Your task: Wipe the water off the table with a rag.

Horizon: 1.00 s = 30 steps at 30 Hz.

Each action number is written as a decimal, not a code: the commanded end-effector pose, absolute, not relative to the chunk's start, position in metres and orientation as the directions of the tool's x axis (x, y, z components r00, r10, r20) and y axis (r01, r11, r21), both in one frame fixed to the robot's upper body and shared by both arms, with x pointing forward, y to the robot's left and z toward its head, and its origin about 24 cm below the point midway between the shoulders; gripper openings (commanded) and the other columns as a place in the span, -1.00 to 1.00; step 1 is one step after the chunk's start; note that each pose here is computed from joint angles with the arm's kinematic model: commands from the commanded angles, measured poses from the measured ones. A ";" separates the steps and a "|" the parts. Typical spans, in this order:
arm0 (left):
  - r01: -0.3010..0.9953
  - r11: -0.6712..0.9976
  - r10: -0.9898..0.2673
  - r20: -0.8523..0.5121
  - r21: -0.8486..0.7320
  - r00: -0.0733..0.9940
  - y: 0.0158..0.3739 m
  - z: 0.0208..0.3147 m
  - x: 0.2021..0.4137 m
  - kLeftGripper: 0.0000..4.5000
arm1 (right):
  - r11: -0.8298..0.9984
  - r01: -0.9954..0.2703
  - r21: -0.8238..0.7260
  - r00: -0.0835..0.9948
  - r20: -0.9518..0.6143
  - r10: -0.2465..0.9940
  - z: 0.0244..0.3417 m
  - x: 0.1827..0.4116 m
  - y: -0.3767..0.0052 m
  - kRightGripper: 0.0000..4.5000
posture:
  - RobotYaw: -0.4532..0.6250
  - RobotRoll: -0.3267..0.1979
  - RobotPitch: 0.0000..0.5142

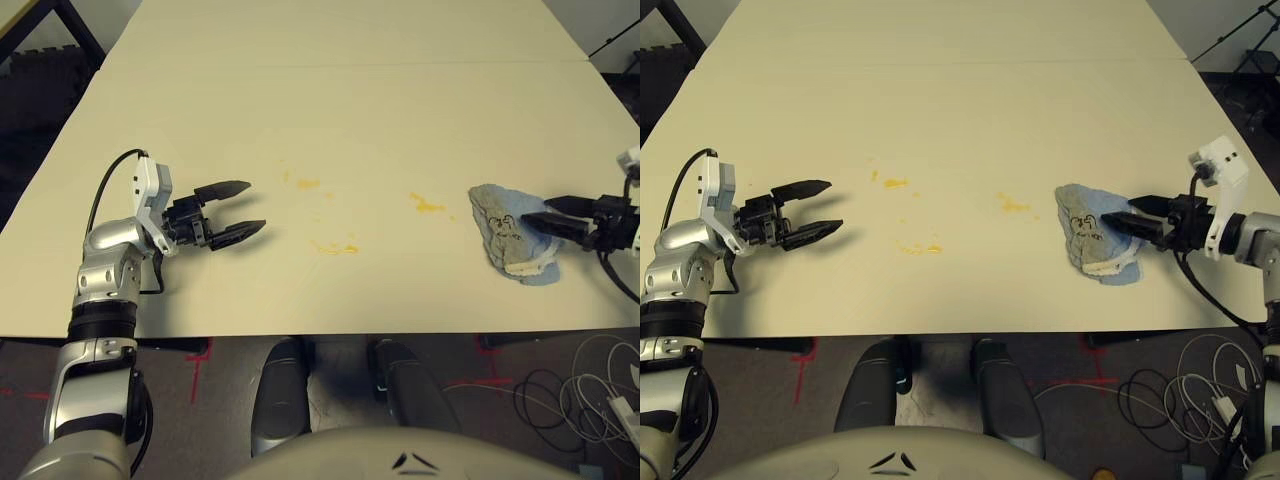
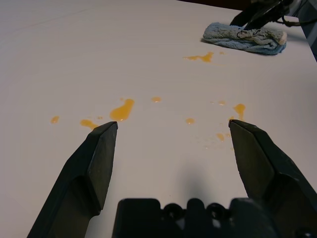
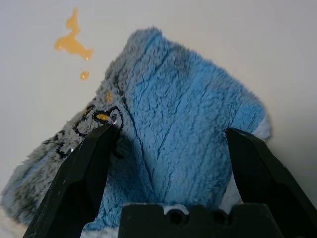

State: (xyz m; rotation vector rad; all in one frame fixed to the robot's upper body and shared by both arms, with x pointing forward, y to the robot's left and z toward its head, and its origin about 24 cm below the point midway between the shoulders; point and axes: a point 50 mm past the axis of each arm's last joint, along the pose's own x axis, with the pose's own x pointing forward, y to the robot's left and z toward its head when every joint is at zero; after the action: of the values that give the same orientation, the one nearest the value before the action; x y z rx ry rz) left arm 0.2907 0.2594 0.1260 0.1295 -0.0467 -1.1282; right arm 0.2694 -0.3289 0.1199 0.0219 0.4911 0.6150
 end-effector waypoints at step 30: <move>0.888 0.435 -0.895 -0.035 0.145 0.444 0.264 0.118 0.289 1.00 | 0.813 -0.528 0.245 0.798 -0.184 0.574 0.141 0.295 -0.312 -0.95 | -0.01 0.25 -0.21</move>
State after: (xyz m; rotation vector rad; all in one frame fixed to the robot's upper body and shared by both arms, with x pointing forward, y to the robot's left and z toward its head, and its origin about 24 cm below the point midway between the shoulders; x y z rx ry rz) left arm 0.2906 0.2618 0.1218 0.1483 -0.0715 -1.1112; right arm 0.2946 -0.3060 0.1312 0.1547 0.3078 0.6153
